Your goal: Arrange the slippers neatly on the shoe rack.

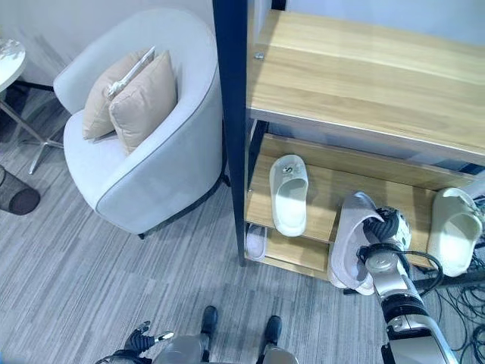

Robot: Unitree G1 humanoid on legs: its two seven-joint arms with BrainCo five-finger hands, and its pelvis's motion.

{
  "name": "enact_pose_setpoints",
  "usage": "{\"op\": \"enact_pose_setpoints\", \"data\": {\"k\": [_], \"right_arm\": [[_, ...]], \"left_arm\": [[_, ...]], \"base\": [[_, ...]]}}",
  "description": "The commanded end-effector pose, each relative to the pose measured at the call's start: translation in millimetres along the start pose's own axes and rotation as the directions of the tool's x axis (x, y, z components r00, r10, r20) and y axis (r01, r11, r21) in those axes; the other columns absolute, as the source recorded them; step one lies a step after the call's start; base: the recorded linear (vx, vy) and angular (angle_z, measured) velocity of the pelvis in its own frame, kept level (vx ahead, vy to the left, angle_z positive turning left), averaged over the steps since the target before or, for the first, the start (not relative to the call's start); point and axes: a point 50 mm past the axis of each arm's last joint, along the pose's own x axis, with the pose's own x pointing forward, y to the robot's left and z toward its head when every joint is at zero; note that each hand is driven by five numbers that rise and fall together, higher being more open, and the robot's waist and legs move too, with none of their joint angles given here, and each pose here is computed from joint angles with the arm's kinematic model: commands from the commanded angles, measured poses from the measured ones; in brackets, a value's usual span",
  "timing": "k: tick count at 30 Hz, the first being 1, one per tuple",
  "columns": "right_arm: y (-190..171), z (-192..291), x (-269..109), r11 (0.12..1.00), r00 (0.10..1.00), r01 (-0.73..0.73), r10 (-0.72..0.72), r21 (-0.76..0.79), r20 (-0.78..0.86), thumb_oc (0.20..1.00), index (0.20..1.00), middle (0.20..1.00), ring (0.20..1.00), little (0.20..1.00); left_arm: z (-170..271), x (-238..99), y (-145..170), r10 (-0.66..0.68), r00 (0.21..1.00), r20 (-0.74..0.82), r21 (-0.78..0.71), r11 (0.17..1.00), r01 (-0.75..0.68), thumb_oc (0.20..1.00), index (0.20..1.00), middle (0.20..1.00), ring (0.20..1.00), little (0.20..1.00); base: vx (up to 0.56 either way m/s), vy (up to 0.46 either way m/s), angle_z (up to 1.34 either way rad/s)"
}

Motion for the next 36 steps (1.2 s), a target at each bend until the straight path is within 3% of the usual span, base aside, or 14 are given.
{"op": "enact_pose_setpoints", "data": {"k": [1, 6, 11, 15, 19, 22, 28, 33, 36], "right_arm": [[-7.4, 25.7, -3.6, 0.998, 0.983, 0.060, -0.061, 0.010, 0.171, 0.200, 0.200, 0.200, 0.200, 0.200], [6.0, 19.2, -43.9, 0.997, 0.971, -0.041, 0.026, 0.060, 0.236, 0.200, 0.200, 0.200, 0.200, 0.200], [24.1, -5.1, -90.9, 0.964, 0.961, -0.225, 0.196, 0.139, 0.197, 0.200, 0.200, 0.200, 0.200, 0.200], [27.0, -20.4, -110.6, 0.942, 0.948, -0.296, 0.271, 0.157, 0.166, 0.200, 0.200, 0.200, 0.200, 0.200], [30.1, -16.3, -107.5, 0.933, 0.943, -0.312, 0.281, 0.179, 0.178, 0.200, 0.200, 0.200, 0.200, 0.200], [28.5, -1.9, -92.9, 0.937, 0.943, -0.292, 0.248, 0.194, 0.223, 0.200, 0.200, 0.200, 0.200, 0.200], [36.0, 22.2, -74.7, 0.934, 0.935, -0.285, 0.222, 0.215, 0.276, 0.200, 0.200, 0.200, 0.200, 0.200], [28.3, 59.0, -58.2, 0.947, 0.916, -0.224, 0.123, 0.232, 0.382, 0.200, 0.200, 0.200, 0.200, 0.200], [8.6, 99.6, -39.4, 0.940, 0.886, -0.124, -0.039, 0.318, 0.462, 0.200, 0.200, 0.200, 0.200, 0.200]], "left_arm": [[9.6, 2.5, -9.2, 0.009, 1.000, 0.013, -0.066, 0.998, -0.008, 1.000, 1.000, 1.000, 1.000, 1.000], [20.2, 3.1, 10.2, 0.083, 0.994, 0.071, -0.169, 0.983, -0.070, 1.000, 1.000, 1.000, 1.000, 1.000], [16.9, -2.7, 33.3, 0.145, 0.984, 0.103, -0.266, 0.957, -0.114, 1.000, 1.000, 1.000, 1.000, 1.000], [6.1, -5.7, 38.8, 0.183, 0.980, 0.080, -0.204, 0.965, -0.164, 1.000, 1.000, 1.000, 1.000, 1.000], [28.1, -2.7, 33.5, 0.169, 0.972, 0.164, -0.218, 0.967, -0.132, 1.000, 1.000, 1.000, 1.000, 1.000], [70.8, 2.5, 28.0, 0.175, 0.942, 0.286, -0.275, 0.957, -0.095, 1.000, 1.000, 1.000, 1.000, 1.000], [111.2, 5.5, 34.1, 0.231, 0.898, 0.373, -0.341, 0.935, -0.099, 1.000, 1.000, 1.000, 1.000, 1.000], [162.8, -1.0, 33.7, 0.257, 0.827, 0.500, -0.397, 0.917, -0.045, 1.000, 1.000, 1.000, 1.000, 1.000], [204.7, -12.0, 32.1, 0.259, 0.752, 0.606, -0.402, 0.915, 0.009, 1.000, 1.000, 1.000, 1.000, 1.000]], "base": [[0.03, -0.021, -0.03], [0.03, -0.016, -0.13], [0.10, 0.013, -0.06], [0.05, -0.004, -0.27], [-0.19, 0.019, -0.13], [-0.46, 0.029, -0.20], [-0.19, 0.037, -0.02], [-0.09, 0.028, -0.07], [-0.16, 0.036, 0.16]]}}
